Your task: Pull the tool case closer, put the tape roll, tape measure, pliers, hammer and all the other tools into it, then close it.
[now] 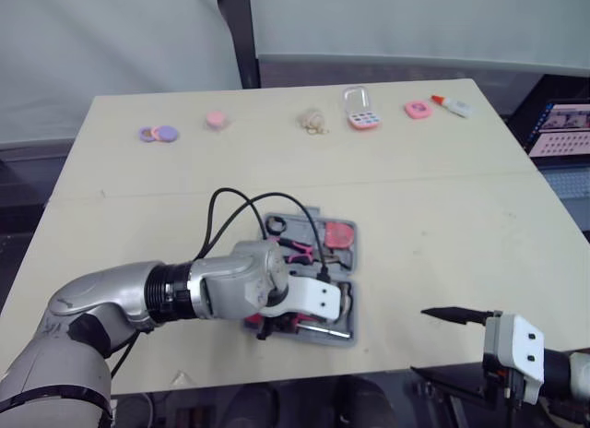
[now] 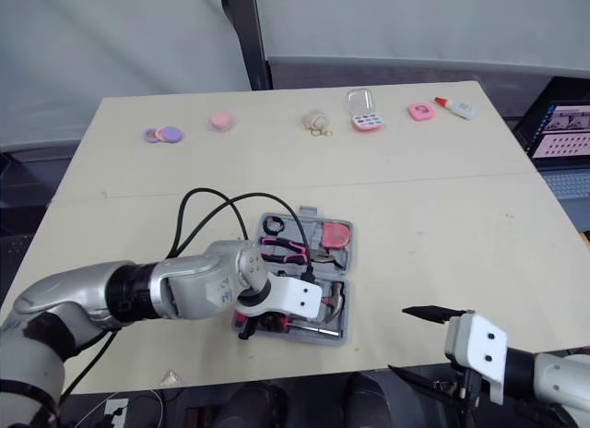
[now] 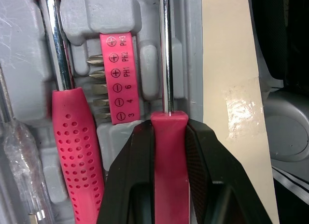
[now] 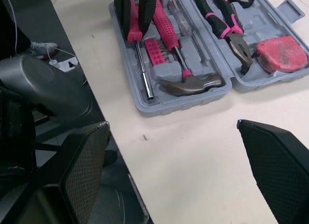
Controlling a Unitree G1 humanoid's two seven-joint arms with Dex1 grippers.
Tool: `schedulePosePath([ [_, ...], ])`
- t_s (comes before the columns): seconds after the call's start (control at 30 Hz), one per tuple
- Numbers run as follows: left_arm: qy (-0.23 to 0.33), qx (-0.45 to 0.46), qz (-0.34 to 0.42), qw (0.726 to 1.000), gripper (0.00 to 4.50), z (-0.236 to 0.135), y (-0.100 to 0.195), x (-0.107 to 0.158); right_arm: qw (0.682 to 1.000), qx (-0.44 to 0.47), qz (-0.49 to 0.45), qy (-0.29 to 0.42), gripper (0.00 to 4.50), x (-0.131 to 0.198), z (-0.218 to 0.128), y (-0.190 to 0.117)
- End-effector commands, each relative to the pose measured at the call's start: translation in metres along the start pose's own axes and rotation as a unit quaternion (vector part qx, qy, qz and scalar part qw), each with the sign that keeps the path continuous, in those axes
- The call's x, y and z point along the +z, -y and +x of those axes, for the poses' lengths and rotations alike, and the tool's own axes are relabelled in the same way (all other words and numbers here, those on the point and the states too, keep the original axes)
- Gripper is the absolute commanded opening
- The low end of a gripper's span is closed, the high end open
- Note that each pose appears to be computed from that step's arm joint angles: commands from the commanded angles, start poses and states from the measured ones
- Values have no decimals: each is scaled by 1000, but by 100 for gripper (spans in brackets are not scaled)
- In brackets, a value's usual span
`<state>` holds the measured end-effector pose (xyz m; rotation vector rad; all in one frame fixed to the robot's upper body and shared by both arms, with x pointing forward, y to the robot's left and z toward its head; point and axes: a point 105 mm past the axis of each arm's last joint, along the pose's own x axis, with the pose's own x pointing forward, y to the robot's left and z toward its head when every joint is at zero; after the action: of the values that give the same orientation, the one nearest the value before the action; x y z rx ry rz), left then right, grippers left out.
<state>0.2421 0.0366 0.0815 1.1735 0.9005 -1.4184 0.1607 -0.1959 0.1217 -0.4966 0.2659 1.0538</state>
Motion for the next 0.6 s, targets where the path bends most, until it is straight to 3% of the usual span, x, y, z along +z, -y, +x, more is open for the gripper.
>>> schedulePosePath([
  [0.03, 6, 3, -13, 1000, 215, -3, -3, 3, 1000, -6, -13, 12, 450, 8, 0, -1],
  [0.13, 31, -4, -43, 999, 360, -12, -3, 8, 1000, -6, -13, 13, 450, 8, 1, -1],
  [0.23, 79, -28, -79, 993, 360, -28, 2, 18, 1000, -5, -13, 14, 450, 8, 1, 0],
  [0.37, 185, -56, -115, 974, 360, -49, 5, 37, 1000, -3, -15, 16, 450, 8, 3, 1],
  [0.47, 301, -43, -136, 943, 273, -66, -6, 47, 1000, -4, -17, 20, 450, 9, 4, 3],
  [0.6, 394, -46, -169, 902, 69, -78, -12, 36, 1000, -4, -19, 23, 450, 10, 5, 5],
])
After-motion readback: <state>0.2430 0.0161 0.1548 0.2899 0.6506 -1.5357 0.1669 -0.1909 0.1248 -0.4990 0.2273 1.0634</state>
